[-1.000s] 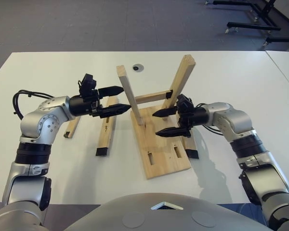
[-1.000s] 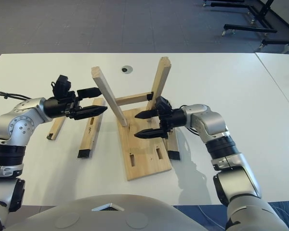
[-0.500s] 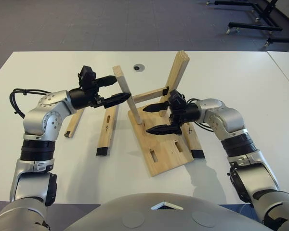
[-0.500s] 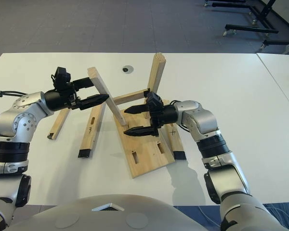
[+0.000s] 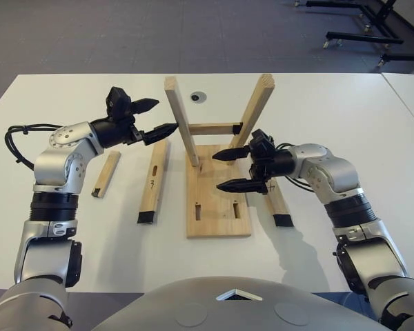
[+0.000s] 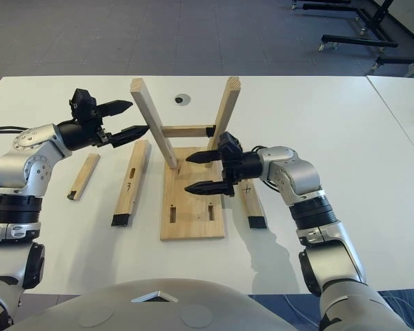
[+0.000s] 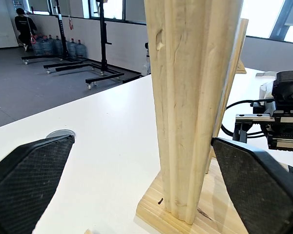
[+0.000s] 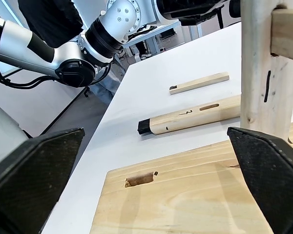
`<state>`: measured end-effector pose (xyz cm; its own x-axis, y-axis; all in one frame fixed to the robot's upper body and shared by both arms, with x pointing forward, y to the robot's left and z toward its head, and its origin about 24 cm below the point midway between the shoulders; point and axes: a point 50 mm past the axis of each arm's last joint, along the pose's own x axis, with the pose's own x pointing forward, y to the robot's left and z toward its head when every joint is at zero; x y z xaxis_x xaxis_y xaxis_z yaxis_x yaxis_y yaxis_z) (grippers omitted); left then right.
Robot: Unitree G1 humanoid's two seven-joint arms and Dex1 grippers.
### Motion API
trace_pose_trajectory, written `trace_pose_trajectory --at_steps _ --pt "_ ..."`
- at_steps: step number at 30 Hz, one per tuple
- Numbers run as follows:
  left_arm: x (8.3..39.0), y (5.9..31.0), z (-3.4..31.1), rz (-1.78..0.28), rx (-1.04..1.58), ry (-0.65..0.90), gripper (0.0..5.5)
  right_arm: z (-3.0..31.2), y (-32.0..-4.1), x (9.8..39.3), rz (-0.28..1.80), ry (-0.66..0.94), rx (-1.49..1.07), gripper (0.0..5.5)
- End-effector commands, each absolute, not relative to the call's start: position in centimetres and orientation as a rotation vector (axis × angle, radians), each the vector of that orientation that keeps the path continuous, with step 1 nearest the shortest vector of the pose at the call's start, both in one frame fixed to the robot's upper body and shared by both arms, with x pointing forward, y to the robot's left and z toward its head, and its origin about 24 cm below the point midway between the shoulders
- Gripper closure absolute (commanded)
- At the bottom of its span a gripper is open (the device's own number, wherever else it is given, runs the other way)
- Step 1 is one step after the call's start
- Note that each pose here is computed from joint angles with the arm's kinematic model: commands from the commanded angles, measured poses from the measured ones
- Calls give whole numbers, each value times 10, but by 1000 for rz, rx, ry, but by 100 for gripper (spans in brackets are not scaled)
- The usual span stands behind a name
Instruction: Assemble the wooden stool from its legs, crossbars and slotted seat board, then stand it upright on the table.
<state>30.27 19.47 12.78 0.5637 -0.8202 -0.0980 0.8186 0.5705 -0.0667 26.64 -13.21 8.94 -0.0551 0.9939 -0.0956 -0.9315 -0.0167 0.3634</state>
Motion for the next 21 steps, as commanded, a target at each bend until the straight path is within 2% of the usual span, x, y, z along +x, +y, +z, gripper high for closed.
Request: trace_pose_trajectory --at_steps 1,6,10,13,17,21 --pt "302 192 134 -973 -12 94 36 100 -135 264 1576 321 185 10" --pt "275 206 152 -979 -51 -4 36 117 -159 254 1511 262 237 10" --pt "252 249 165 -646 47 -62 36 143 -192 238 1376 90 368 10" --pt "237 271 149 -467 57 8 36 152 -210 229 1269 5 440 10" --pt "232 265 134 -379 32 22 36 139 -226 217 1130 86 396 10" --pt "205 275 90 -207 -70 231 36 129 -226 203 1099 133 425 10"
